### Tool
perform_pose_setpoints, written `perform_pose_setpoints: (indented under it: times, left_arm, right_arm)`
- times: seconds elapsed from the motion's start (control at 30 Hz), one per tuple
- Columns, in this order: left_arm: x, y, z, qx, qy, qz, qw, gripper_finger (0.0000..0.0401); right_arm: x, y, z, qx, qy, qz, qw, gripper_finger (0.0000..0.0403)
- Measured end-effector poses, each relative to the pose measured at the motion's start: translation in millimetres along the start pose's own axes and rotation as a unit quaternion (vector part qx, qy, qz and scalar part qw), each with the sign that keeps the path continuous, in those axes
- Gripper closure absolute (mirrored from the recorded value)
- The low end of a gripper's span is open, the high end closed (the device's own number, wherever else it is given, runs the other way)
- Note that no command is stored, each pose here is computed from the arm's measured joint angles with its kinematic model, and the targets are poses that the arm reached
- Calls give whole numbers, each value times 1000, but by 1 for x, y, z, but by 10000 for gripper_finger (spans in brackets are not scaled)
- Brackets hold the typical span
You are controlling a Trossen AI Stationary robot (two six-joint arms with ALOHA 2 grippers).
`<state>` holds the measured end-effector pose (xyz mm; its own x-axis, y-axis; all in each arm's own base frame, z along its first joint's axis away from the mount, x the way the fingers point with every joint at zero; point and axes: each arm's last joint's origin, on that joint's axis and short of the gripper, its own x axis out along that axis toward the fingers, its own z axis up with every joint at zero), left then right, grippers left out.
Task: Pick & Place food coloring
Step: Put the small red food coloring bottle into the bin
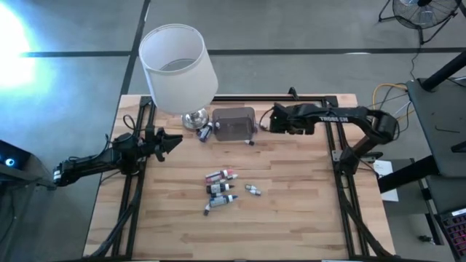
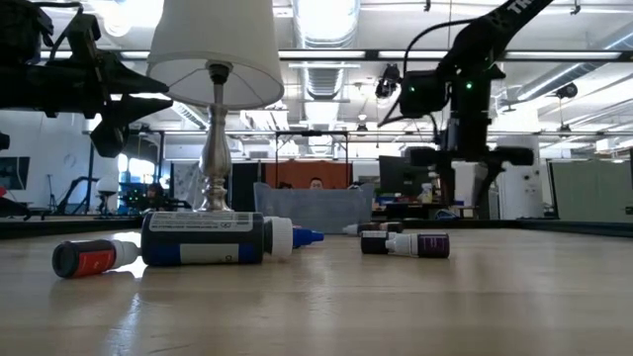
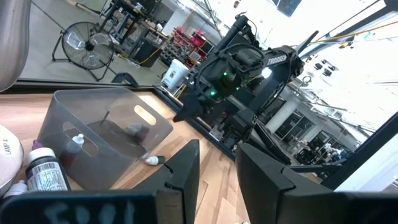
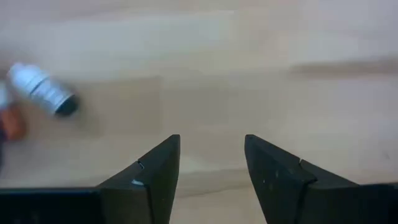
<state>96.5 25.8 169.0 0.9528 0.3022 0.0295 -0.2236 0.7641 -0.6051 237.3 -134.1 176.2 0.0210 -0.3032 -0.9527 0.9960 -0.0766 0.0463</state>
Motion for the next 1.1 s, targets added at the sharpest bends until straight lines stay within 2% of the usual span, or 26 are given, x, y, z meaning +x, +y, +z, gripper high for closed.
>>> perform_pose_setpoints:
  times: [0.17,0.23,0.3,0.37,0.47,0.57,0.77,0.97,1.1]
  left_arm:
    - [0,0,0,0,0,0,1000,316]
    - [0,0,0,0,0,0,1000,316]
    - [0,0,0,0,0,0,1000,316]
    - [0,0,0,0,0,0,1000,316]
    - [0,0,0,0,0,0,1000,316]
    - [0,0,0,0,0,0,1000,316]
    - [0,0,0,0,0,0,1000,316]
    - [0,0,0,0,0,0,1000,316]
    - [0,0,0,0,0,0,1000,316]
  right_arm:
    - [-1,8,12,66,-17,28,997,237]
    - [4,12,21,39,-8,63,997,241]
    - [10,18,33,7,12,123,992,244]
    - [19,22,40,12,32,150,988,246]
    - [27,30,46,36,35,141,989,250]
    - [33,45,50,31,40,145,988,256]
    - [30,93,58,-43,36,173,983,272]
    - [36,123,71,-100,45,140,984,278]
    - [37,130,75,-130,42,94,986,275]
